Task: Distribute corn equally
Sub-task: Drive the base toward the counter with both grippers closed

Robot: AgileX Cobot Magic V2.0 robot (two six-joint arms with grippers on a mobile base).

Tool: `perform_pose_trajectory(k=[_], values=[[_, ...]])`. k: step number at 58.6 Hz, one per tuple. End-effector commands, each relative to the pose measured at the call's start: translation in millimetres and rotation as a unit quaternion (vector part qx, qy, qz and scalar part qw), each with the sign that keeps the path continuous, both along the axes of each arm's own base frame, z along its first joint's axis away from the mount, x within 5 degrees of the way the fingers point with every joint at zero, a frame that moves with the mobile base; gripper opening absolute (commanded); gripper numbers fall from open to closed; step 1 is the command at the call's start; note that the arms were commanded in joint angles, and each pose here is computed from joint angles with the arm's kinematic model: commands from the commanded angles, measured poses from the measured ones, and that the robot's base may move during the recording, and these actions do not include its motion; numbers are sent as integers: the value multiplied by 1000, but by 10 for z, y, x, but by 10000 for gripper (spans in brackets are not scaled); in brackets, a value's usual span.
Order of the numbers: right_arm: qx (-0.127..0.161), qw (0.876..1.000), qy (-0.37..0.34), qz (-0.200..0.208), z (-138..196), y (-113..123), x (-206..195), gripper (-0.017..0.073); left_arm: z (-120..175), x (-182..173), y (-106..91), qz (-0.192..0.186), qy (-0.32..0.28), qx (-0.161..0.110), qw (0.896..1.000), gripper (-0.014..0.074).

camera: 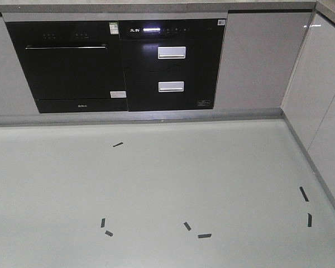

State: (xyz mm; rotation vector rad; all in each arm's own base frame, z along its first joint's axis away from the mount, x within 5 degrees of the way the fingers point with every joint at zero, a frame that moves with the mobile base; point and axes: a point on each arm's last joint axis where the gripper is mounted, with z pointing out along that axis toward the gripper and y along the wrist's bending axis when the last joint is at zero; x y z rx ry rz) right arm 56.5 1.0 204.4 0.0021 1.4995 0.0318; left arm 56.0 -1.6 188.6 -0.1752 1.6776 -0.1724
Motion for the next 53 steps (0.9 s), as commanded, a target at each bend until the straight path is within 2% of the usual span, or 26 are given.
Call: perform_pose_trajectory(k=[1, 53], values=[[-7, 1000, -30, 2, 8, 8, -2, -5, 147, -15, 9, 5, -53, -4, 999, -6], [-7, 1000, -30, 2, 8, 8, -2, -5, 147, -15, 9, 5, -53, -4, 999, -6]])
